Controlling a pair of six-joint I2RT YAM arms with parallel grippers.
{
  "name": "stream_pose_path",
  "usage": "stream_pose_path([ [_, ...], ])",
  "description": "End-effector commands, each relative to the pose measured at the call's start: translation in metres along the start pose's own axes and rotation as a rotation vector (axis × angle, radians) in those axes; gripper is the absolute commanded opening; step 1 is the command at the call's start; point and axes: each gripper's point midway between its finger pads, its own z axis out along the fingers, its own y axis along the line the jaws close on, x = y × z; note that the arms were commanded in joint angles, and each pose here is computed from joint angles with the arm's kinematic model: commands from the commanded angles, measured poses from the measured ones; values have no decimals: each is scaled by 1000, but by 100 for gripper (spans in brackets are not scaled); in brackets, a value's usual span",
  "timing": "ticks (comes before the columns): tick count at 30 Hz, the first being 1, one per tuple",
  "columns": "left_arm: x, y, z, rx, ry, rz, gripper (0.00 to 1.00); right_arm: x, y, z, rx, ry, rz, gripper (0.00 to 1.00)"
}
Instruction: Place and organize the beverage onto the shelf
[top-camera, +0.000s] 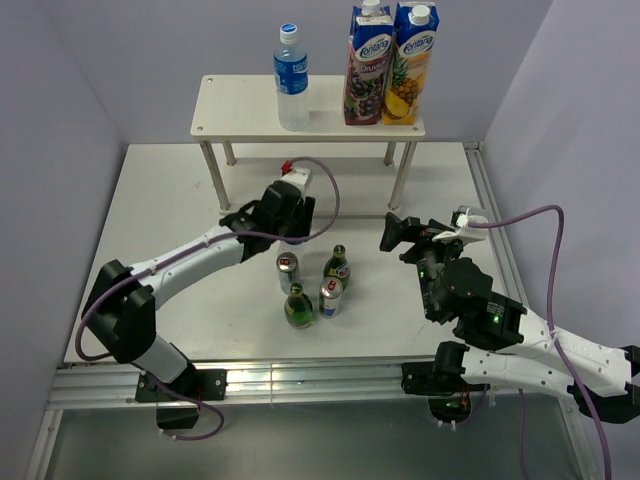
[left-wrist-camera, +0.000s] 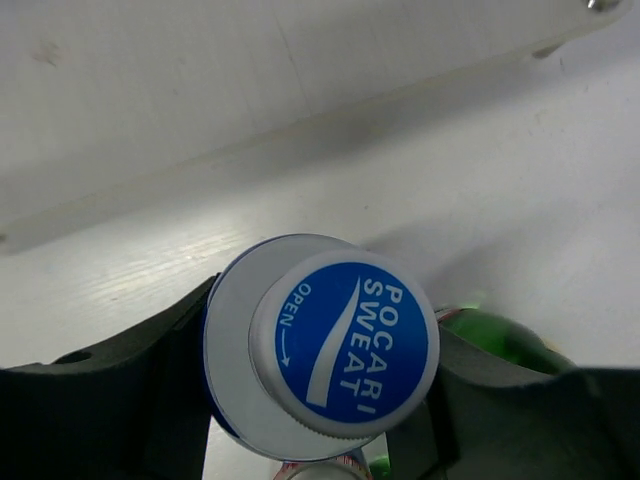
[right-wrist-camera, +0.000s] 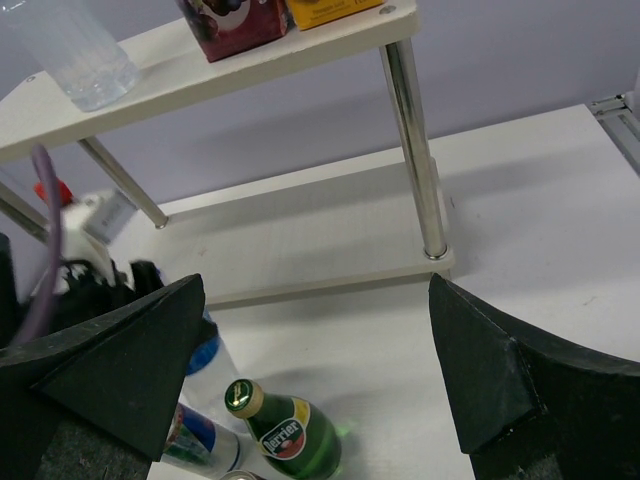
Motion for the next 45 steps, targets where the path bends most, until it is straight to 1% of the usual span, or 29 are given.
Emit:
stream_pose_path([
  [1,-126,2,-83,-33,-252,-27,0,-7,-5,1,30,-18,15,100],
  [2,-159,1,-101,-36,-309,-39,0,-8,-4,1,28,-18,13,100],
  [3,-168,4,-108,-50,-307,-34,0,-9,-4,1,28,-19,14,100],
  [4,-171,9,-116,-73,-279,-18,0,-10,-4,1,29,-21,20,100],
  [5,-199,10,-132,-84,-331,-33,0,-11,-3,1,27,-20,17,100],
  [7,-220,13,-151,-89,-362,-35,0,-13,-3,1,29,-21,20,100],
  [8,-236,14,-167,-89,-385,-41,0,-14,-4,1,29,-21,22,100],
  [10,-251,20,-182,-97,-412,-44,0,-14,-5,0,32,-21,19,100],
  [11,-266,22,-197,-98,-449,-50,0,-15,-6,0,30,-24,26,100],
  [13,-282,29,-215,-115,-503,-53,0,-15,-8,-1,30,-23,26,100],
  [18,-311,43,-241,-120,-619,-88,0,-11,-8,-1,25,-15,24,100],
  [20,-318,43,-243,-103,-645,-93,0,-10,-8,-1,26,-13,26,100],
  [24,-336,57,-243,-126,-699,-121,0,-6,-7,-1,21,-9,24,100],
  [31,-365,68,-245,-115,-793,-152,0,5,-7,1,30,-1,11,100],
  [38,-379,69,-261,-88,-862,-167,0,7,-6,4,30,-3,-1,100],
  [45,-379,67,-219,-48,-807,-158,0,12,-2,11,32,3,-7,100],
])
